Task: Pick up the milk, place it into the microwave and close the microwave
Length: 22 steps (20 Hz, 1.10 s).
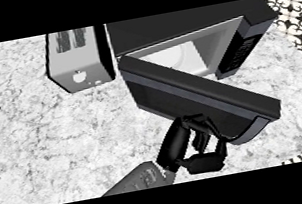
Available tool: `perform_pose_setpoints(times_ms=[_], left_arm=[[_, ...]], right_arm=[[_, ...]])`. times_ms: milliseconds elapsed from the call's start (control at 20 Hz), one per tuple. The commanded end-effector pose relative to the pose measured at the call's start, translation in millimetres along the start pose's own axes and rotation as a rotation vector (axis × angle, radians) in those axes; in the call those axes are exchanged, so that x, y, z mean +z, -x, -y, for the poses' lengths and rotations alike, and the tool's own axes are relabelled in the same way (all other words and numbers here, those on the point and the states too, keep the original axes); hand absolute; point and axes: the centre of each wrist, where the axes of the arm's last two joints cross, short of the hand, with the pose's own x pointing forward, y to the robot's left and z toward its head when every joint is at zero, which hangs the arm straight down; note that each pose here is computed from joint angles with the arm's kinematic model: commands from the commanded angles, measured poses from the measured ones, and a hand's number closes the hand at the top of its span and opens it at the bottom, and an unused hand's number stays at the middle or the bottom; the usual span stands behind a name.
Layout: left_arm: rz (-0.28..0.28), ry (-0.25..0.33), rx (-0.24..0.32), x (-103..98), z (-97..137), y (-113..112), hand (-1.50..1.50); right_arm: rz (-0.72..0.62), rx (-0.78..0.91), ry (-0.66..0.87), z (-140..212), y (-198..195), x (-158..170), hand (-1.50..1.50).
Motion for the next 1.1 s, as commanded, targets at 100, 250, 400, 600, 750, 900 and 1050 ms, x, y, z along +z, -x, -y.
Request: perform_pose_setpoints(times_ms=[100,250,400,600,750,900,1050], left_arm=[[0.017,-0.162,0.010,-24,-9,-13,1.50],[0.004,-0.208,-0.009,-28,-10,-12,-1.50],[-0.016,-0.244,0.002,-42,-14,-21,-1.50],[-0.063,-0.305,-0.007,-52,-21,-22,-1.50],[-0.061,-0.380,0.029,-62,-28,-29,-1.50],[-0.038,-0.420,0.046,-75,-33,-39,-1.50],[-0.045,-0.452,0.053,-81,-37,-41,-1.50]], right_arm=[[0.036,0.032,-0.061,8,-17,-17,-1.50],[0.053,0.026,-0.042,14,-21,-20,-1.50],[0.082,0.079,-0.064,27,-31,-31,-1.50],[0.155,0.401,-0.078,55,-68,-55,1.50],[0.172,0.475,-0.084,61,-77,-63,1.50],[0.182,0.498,-0.093,64,-81,-69,1.50],[0.184,0.529,-0.106,67,-86,-74,1.50]])
